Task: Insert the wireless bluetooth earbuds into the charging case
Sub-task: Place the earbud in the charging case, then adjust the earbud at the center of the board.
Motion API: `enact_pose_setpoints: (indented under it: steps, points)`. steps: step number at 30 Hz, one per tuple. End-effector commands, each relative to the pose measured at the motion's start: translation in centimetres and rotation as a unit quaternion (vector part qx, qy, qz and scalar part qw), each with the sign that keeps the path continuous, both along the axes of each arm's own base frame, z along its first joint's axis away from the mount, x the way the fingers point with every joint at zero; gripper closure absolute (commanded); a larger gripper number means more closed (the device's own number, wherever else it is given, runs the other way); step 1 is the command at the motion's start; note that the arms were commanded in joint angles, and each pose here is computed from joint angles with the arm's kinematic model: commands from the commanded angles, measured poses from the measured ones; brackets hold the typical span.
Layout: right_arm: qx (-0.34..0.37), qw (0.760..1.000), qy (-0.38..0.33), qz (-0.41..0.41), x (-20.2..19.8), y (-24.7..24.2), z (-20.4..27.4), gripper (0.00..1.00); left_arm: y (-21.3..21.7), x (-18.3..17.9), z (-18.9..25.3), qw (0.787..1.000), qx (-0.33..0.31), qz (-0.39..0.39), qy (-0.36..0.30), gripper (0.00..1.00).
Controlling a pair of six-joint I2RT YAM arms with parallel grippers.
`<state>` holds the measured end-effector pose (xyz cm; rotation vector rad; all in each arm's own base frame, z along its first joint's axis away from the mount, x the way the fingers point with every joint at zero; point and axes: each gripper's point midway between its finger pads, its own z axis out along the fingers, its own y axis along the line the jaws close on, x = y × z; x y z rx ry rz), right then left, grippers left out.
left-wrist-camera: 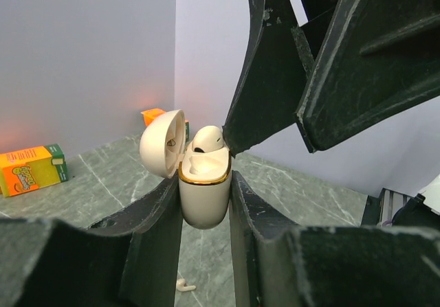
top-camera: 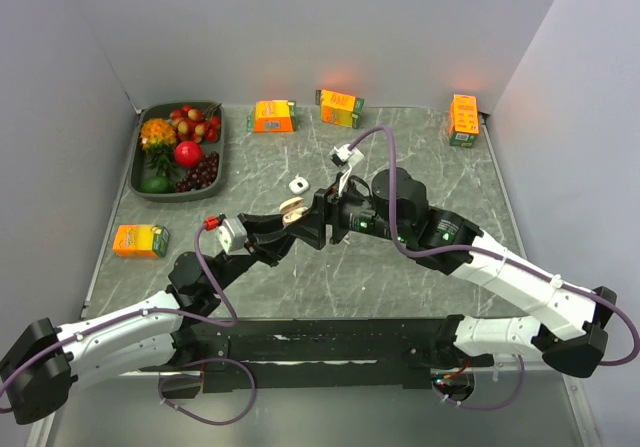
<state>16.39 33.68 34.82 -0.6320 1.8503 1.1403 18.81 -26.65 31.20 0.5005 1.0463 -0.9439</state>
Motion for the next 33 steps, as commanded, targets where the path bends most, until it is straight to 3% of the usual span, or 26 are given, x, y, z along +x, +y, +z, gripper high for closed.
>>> enact_pose_setpoints:
  steps: [1, 9, 12, 15, 20, 24, 29, 33]
  points:
    - [0.031, 0.999, -0.022, -0.001, 0.4, 0.5, 2.8, 0.35, 0.0, -1.2, 3.4, 0.998, -0.041, -0.024, -0.035, 0.99]
    - [0.062, 0.996, -0.063, -0.019, 0.0, -1.6, 5.8, 0.35, 0.3, -1.0, 3.3, 0.999, -0.039, -0.013, -0.03, 0.99]
    - [0.045, 0.992, -0.088, -0.076, 1.3, -4.3, 6.2, 0.35, 0.9, -0.7, 2.9, 0.999, -0.039, 0.001, -0.026, 0.99]
    - [0.025, 0.989, -0.069, -0.125, 3.0, -6.9, 4.1, 0.35, 1.4, -0.6, 2.5, 0.999, -0.037, 0.012, -0.025, 0.99]
    - [-0.08, 0.97, 0.019, -0.23, 7.4, -11.0, -5.2, 0.35, 2.4, -0.7, 2.5, 0.999, -0.04, 0.026, -0.023, 0.99]
    - [-0.156, 0.956, 0.083, -0.232, 8.0, -10.6, -13.1, 0.37, 2.7, -0.9, 2.3, 0.999, -0.036, 0.027, -0.022, 0.99]
    - [-0.223, 0.941, 0.135, -0.217, 8.1, -10.1, -19.5, 0.39, 2.8, -1.1, 2.1, 0.999, -0.033, 0.026, -0.018, 0.99]
    - [-0.28, 0.923, 0.149, -0.217, 9.3, -9.9, -21.5, 0.39, 2.8, -1.1, 1.9, 0.999, -0.033, 0.024, -0.013, 0.99]
